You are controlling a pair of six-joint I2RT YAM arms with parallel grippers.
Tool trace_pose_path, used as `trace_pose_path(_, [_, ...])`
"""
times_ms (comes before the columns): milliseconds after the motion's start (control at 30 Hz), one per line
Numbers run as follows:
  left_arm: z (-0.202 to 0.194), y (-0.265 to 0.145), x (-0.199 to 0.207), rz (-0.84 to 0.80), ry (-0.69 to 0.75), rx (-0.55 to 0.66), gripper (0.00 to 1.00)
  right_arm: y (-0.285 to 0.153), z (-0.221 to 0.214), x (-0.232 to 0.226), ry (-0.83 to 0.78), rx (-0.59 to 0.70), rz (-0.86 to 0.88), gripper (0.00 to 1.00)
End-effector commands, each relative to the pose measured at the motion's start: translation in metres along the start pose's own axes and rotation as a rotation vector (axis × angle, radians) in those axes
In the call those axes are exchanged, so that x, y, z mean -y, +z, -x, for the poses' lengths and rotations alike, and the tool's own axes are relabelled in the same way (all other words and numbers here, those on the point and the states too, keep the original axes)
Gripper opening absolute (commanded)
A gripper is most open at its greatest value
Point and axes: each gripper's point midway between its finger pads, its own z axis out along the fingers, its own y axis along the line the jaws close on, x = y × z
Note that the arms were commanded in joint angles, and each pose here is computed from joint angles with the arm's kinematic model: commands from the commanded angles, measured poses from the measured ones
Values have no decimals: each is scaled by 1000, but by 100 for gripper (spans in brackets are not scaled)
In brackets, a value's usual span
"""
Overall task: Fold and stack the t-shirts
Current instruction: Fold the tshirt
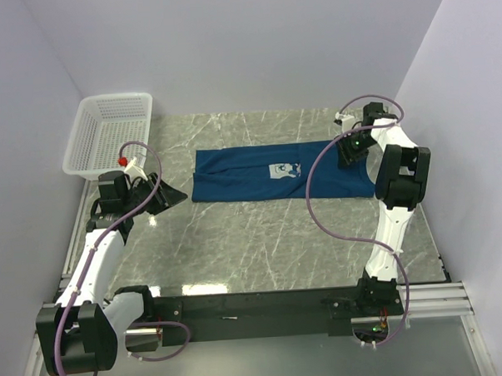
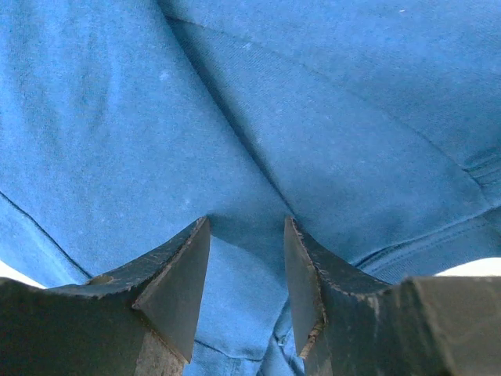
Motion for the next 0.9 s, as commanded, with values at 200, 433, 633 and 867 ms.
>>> trace_pose_path(200, [3,0,2,-23,28,14,41,-15,23,14,-51,58,-69,51])
trace_pose_path(433, [3,1,1,-21,23,10,41,-11,18,18,-47,30,-74,51])
trace_pose_path(633, [3,1,1,-22,24,12,41,-2,11,18,-34,8,-62,51])
trace_pose_path(867, [3,1,1,-22,23,11,41,-2,7,10,-49,2,-20,42])
